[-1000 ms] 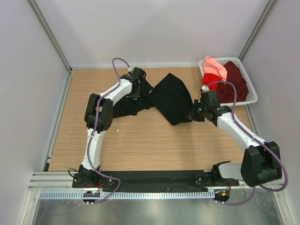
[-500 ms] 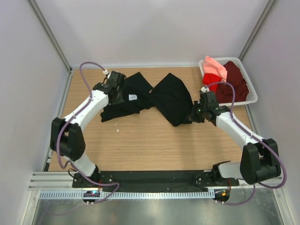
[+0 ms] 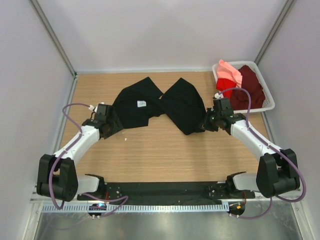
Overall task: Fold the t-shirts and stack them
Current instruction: Flatten the tshirt out
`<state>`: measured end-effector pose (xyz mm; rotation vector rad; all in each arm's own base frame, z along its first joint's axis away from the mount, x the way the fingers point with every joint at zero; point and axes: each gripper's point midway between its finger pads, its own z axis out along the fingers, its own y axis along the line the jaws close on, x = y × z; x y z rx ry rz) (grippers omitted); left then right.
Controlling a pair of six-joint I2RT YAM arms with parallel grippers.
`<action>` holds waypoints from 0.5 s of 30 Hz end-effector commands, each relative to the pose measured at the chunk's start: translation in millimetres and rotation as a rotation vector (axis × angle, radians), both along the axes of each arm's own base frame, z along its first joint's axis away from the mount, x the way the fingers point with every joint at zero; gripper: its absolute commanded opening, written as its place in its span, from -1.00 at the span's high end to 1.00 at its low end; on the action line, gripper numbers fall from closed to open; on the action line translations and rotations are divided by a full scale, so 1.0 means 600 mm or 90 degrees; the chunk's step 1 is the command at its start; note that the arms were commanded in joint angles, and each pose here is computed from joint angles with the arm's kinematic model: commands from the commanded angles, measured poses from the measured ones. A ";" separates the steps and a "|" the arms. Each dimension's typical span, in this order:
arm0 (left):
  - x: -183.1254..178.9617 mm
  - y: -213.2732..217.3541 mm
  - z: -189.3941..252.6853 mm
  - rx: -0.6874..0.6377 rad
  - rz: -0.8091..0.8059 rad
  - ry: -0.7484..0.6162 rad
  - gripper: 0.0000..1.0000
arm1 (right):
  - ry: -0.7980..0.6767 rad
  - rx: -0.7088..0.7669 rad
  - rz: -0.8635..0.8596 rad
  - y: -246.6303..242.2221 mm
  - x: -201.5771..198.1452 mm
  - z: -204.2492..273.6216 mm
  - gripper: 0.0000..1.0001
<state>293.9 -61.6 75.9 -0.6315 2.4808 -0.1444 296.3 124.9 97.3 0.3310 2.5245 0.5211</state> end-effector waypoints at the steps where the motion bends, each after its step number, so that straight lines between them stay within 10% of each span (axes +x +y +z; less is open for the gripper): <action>1: 0.047 -0.019 0.019 -0.063 0.024 -0.102 -0.25 | -0.025 0.016 -0.002 0.005 0.001 0.020 0.98; 15: 0.102 -0.007 -0.021 -0.115 0.085 -0.230 -0.21 | -0.027 0.018 0.010 0.008 -0.004 0.022 0.97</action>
